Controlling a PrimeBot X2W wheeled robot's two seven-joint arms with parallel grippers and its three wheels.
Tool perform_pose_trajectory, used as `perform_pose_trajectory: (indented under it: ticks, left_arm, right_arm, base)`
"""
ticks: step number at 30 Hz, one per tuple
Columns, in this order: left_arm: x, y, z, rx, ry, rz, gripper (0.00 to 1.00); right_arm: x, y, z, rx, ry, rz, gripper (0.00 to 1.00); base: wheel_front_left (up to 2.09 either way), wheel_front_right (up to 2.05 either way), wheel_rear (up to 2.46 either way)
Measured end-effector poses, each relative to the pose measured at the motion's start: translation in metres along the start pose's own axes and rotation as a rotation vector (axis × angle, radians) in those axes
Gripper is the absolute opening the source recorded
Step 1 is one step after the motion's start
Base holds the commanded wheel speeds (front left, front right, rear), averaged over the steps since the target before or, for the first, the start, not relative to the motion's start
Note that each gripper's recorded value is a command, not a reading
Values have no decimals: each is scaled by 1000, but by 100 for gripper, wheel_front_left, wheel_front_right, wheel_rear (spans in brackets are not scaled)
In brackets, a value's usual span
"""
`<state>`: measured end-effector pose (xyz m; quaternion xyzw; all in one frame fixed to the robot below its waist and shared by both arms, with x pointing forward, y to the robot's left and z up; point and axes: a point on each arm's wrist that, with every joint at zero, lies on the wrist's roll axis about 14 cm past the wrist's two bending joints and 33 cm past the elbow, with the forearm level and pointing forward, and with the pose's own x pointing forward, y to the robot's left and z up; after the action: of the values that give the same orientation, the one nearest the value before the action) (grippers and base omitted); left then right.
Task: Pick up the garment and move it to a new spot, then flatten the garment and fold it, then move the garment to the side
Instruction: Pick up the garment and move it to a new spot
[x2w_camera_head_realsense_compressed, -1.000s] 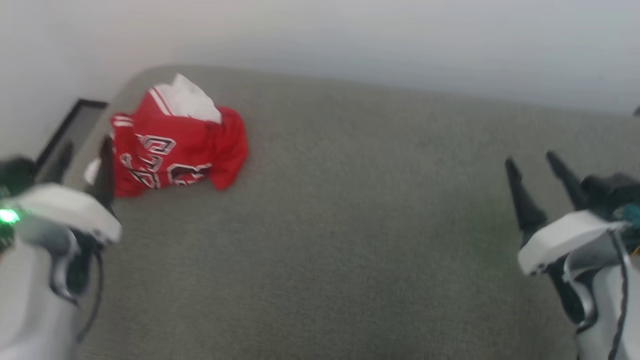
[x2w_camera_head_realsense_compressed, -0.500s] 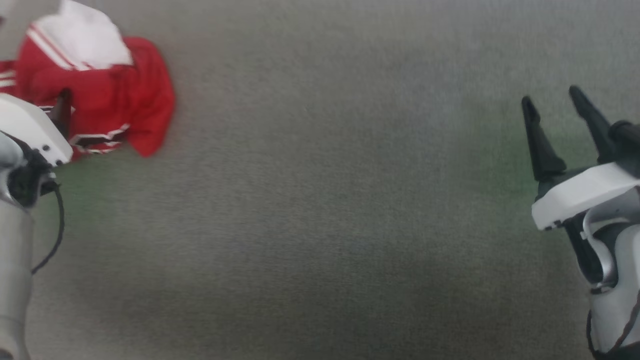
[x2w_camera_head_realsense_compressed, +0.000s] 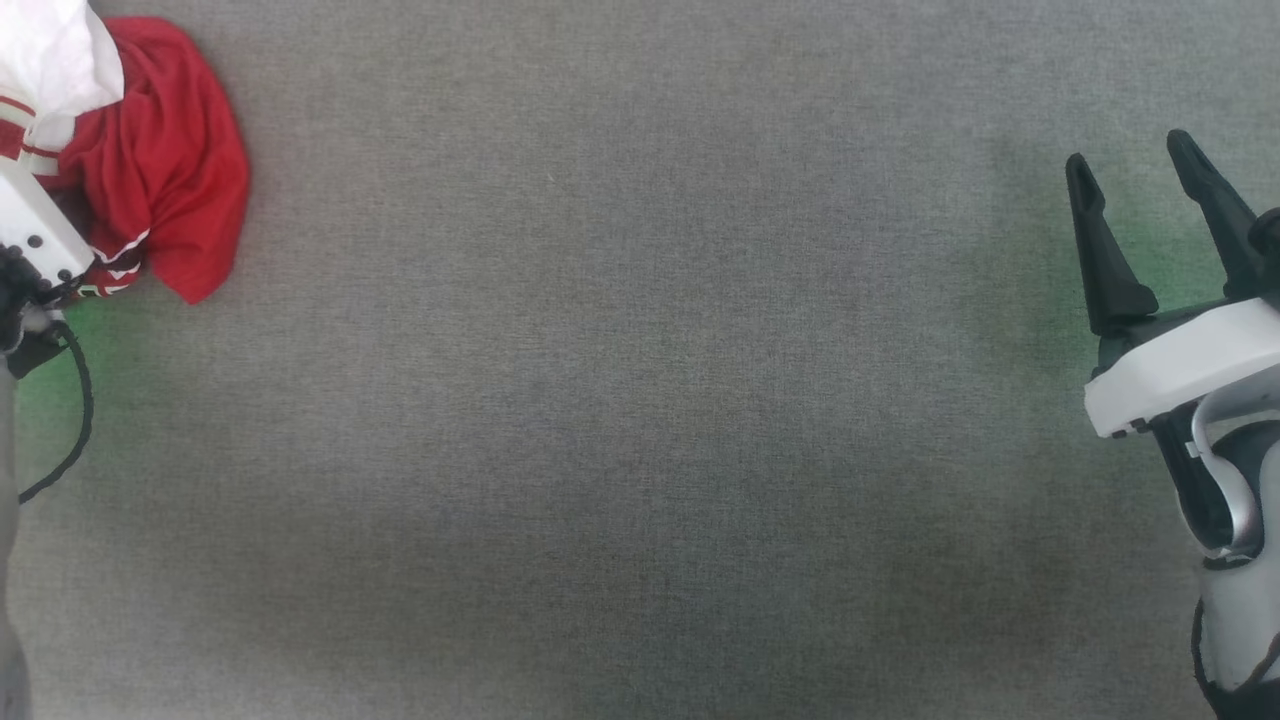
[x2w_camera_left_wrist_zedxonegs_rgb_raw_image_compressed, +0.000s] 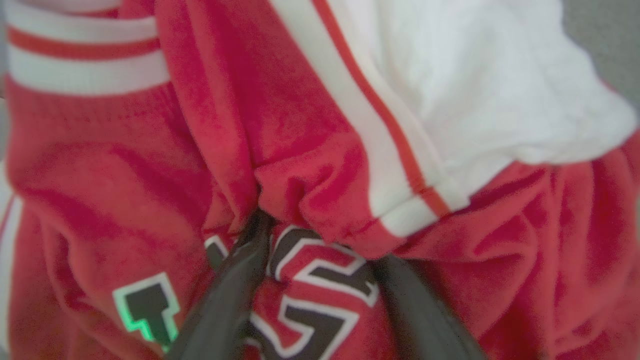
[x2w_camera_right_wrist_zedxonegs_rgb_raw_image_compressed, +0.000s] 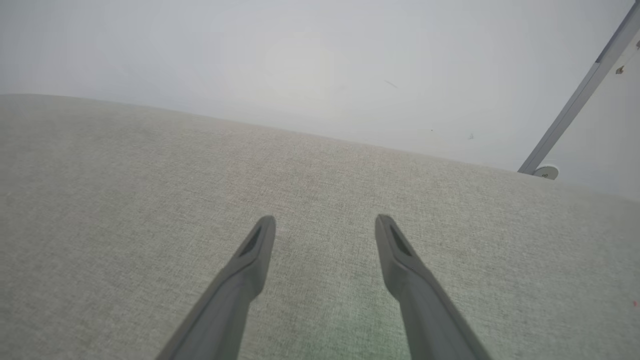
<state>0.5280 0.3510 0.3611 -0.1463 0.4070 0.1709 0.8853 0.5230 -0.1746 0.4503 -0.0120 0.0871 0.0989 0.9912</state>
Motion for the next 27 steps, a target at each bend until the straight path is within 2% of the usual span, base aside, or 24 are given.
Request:
perform_pose_trajectory:
  ticks: [5,7,11,18,27]
  left_arm:
    - [-11,-4,19,22,-87,-25,0]
    - [-23,-2,42,54,-177,-27,0]
    - [-62,-6,103,117,-376,-49,0]
    - [-140,-14,170,187,-630,-92,0]
    - [-227,-40,200,276,-769,-195,0]
  right_arm:
    - [-2,-1,10,0,-23,-9,100]
    - [-4,-2,16,2,-39,-13,100]
    - [-12,-1,27,15,-69,-26,100]
    - [-28,4,51,34,-131,-35,100]
    - [-48,15,85,55,-216,-29,100]
  base:
    - [0,0,0]
    - [0,0,0]
    - [0,0,0]
    - [0,0,0]
    - [0,0,0]
